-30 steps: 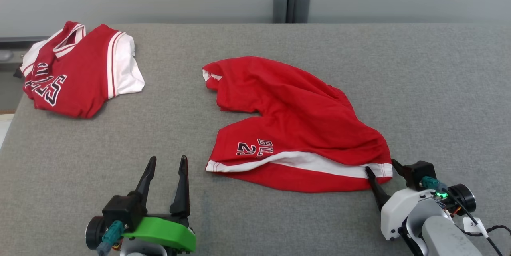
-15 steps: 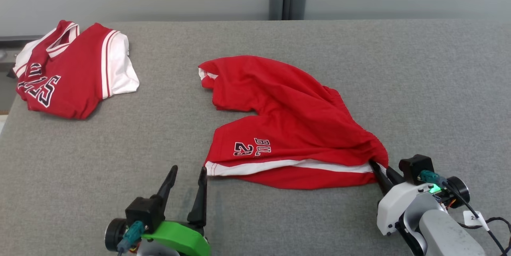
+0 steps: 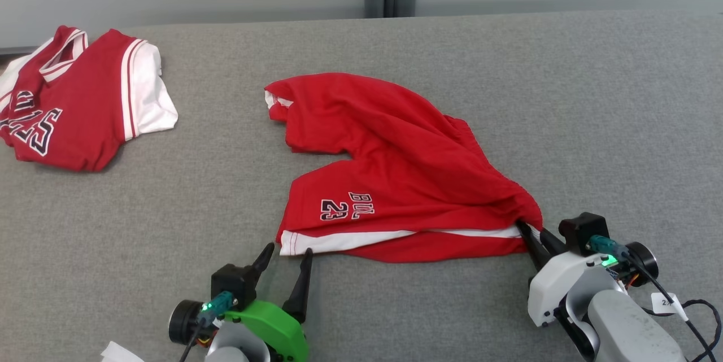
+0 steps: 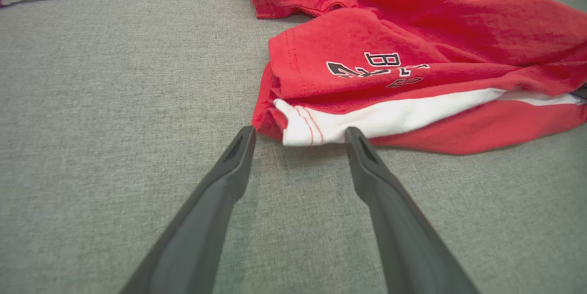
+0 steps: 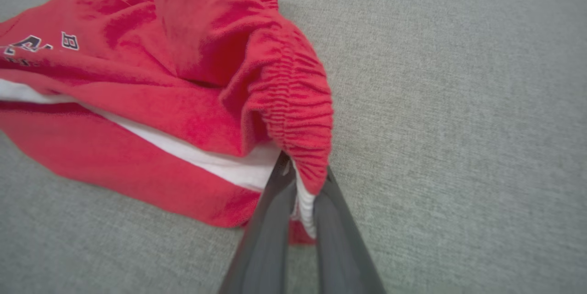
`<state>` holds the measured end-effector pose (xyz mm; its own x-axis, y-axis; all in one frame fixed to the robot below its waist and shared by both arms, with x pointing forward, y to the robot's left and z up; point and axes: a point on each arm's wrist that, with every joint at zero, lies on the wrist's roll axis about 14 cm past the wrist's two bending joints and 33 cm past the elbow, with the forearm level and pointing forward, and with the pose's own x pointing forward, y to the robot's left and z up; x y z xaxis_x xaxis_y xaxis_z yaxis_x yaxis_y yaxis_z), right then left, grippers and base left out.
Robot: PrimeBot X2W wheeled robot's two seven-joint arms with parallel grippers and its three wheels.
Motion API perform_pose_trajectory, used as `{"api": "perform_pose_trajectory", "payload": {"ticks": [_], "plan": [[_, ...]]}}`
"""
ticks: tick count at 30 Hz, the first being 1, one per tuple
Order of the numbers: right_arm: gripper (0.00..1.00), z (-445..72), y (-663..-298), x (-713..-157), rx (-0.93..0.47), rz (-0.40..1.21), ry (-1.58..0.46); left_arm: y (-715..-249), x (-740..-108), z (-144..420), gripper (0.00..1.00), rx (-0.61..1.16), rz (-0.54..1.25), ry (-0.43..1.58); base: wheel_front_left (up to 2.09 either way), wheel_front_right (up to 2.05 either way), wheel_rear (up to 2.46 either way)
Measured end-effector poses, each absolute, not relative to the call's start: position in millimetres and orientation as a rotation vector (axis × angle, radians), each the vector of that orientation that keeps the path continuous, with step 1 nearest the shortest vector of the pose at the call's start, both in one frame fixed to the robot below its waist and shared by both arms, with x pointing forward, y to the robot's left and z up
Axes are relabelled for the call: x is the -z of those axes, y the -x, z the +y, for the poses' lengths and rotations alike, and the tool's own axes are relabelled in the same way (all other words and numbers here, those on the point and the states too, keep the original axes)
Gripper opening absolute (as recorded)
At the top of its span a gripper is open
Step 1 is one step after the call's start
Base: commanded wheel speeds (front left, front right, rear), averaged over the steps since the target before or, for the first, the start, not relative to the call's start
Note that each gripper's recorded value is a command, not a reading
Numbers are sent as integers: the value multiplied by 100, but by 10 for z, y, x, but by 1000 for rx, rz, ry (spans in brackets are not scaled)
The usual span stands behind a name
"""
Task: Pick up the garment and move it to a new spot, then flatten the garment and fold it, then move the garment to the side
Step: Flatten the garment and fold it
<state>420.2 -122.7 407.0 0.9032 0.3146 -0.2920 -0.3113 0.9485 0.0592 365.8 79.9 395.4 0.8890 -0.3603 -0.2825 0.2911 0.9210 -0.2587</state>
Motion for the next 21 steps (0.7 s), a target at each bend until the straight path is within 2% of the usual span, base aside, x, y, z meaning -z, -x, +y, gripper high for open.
{"api": "perform_pose_trajectory", "payload": {"ticks": [7, 9, 11, 15, 16, 21], "plan": [[0, -1225, -4228, -4049, -321, 306, -14, -3709, -3918, 707, 100, 364, 347, 233, 0, 0, 0], [0, -1220, -4243, -4056, -322, 303, -14, -3716, -3903, 698, 85, 365, 353, 236, 0, 0, 0], [0, -1221, -4239, -4043, -323, 305, -13, -3740, -3911, 686, 58, 370, 350, 235, 0, 0, 0], [0, -1220, -4247, -4039, -324, 303, -12, -3734, -3891, 677, 41, 373, 357, 240, 0, 0, 0], [0, -1219, -4249, -4041, -324, 302, -12, -3739, -3897, 677, 34, 373, 355, 240, 0, 0, 0], [0, -1211, -4281, -4077, -326, 288, -11, -3827, -4027, 711, 11, 364, 306, 249, 0, 0, 0]]}}
